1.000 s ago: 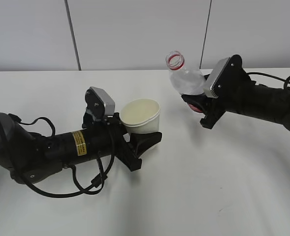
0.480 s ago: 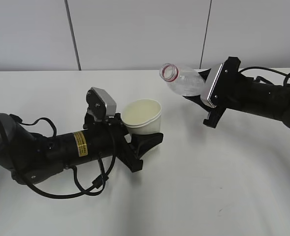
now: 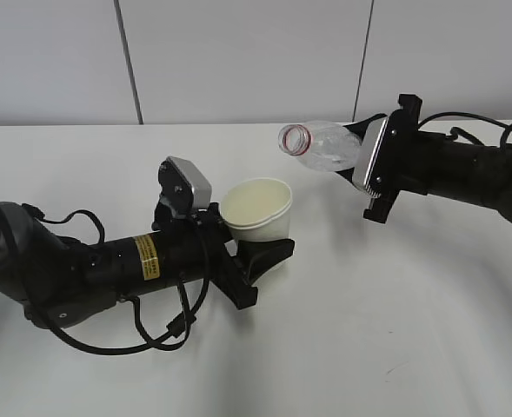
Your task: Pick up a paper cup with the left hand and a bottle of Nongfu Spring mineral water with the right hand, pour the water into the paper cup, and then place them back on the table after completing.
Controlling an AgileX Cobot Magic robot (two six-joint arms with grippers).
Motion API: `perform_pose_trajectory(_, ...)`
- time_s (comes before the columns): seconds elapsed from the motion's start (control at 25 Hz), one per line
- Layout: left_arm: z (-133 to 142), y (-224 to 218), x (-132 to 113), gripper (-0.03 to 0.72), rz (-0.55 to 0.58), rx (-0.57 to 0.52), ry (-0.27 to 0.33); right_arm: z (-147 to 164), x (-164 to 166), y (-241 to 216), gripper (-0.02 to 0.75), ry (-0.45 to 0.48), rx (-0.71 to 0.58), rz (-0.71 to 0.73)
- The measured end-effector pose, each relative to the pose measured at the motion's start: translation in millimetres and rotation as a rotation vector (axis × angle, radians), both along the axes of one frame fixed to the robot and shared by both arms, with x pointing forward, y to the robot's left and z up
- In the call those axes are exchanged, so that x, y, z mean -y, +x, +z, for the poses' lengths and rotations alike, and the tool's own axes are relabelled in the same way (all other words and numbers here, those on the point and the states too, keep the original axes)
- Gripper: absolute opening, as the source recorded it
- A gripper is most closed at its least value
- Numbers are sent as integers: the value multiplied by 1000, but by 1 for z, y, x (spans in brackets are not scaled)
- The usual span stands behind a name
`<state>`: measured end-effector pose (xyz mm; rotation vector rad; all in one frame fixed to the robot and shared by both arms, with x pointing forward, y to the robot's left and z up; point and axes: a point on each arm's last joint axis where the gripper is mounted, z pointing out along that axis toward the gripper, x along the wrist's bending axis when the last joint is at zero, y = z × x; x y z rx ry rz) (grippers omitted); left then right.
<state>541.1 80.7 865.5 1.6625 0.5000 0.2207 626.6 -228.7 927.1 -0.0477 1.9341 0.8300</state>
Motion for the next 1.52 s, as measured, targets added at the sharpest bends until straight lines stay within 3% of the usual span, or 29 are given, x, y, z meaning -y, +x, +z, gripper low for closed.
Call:
perform_pose_trajectory(0.48,4,2,17,396,-27,23,28,1,1,1,379,-80,66,9)
perform_pose_trajectory(1.52,-1,4,16,396,-20,8,59,2,4,3,377,-248,200,29)
